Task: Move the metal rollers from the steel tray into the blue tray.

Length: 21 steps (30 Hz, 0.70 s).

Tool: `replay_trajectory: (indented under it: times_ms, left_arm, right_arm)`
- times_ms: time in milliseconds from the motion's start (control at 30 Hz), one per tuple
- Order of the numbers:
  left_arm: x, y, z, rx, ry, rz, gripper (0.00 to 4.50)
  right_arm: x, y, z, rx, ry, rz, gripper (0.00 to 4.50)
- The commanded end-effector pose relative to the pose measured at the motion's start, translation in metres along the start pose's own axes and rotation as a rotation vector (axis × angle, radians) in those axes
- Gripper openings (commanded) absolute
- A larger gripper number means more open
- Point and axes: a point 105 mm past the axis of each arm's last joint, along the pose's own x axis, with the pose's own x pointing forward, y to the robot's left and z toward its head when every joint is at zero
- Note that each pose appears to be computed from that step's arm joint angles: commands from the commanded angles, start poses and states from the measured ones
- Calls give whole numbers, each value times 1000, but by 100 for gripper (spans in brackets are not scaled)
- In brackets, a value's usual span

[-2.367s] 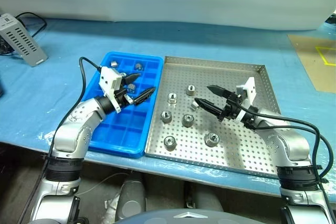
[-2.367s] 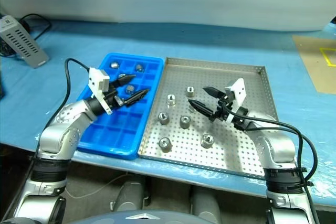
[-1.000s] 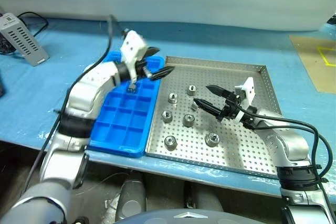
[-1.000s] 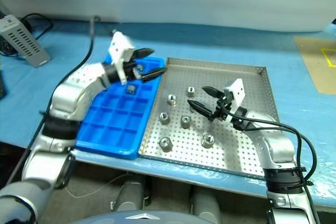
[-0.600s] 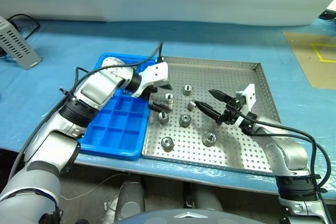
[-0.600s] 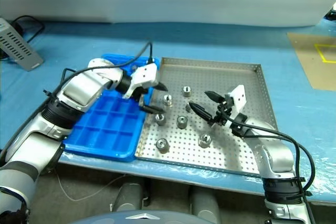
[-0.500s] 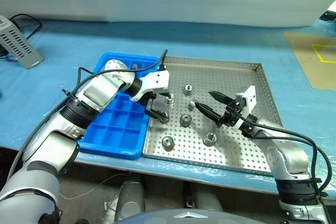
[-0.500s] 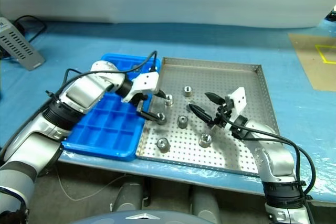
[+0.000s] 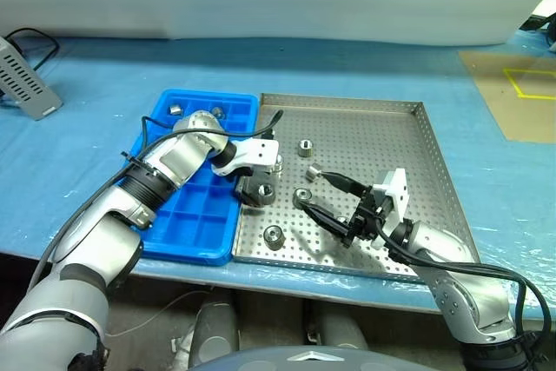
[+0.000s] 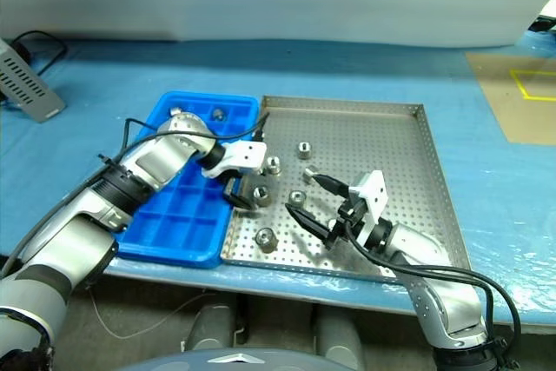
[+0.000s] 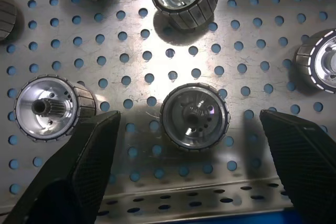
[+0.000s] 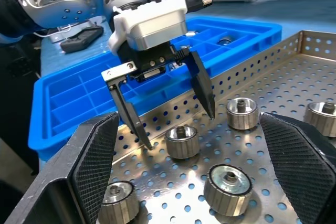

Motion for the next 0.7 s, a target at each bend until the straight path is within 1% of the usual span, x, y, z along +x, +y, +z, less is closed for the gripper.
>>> replay_trajectory:
  times_ms: [33,200,333,467,600,700]
  left_arm:
    - [0,1,-5,4,47,-8,450]
    - [11,-1,-6,6,70,-43,450]
    - [21,0,-14,39,156,-56,450]
    - [30,1,-8,61,145,-65,450]
    - [32,0,-8,58,144,-65,450]
    - [33,0,-6,72,125,-53,391]
  right_arm:
    - [2,1,8,-35,-37,-11,448]
    - [0,-5,6,-41,-32,-43,448]
    - [-2,-9,4,-39,-31,-61,448]
    - [-2,-10,3,-34,-28,-66,448]
    - [-4,-10,1,-33,-22,-73,448]
    - [-4,-11,1,-31,-23,-79,450]
